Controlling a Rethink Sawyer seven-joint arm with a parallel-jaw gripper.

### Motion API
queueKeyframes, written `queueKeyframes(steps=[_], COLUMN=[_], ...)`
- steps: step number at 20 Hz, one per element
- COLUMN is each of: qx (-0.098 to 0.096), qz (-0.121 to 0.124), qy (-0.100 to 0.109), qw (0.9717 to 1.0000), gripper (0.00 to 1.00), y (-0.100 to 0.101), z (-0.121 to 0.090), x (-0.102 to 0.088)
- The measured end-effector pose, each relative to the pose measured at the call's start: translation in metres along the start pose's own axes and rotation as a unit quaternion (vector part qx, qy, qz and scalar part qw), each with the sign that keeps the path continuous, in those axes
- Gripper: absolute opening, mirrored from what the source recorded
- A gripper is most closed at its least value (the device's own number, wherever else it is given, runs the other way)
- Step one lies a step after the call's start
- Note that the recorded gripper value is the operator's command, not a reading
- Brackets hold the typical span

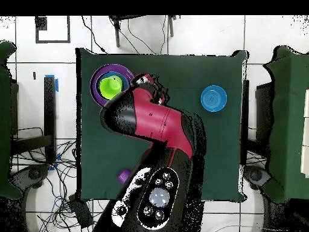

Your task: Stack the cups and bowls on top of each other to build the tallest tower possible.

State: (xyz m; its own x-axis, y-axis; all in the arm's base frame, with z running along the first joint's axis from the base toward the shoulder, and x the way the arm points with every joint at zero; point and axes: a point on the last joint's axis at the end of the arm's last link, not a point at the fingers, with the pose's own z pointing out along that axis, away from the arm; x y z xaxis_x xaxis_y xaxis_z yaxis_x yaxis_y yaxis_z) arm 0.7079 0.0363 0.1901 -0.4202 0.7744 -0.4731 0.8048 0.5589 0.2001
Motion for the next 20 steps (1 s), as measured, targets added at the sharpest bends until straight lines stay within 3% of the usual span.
queueKeyframes(steps=[13,20], qx=[0.017,0.011], qz=[0.006,-0.005], qy=[0.022,0.010], qw=[0.9996,0.9999], gripper=[1.00,1.00], y=[-0.022,-0.030], z=[0.026,0.032], x=[0.016,0.016])
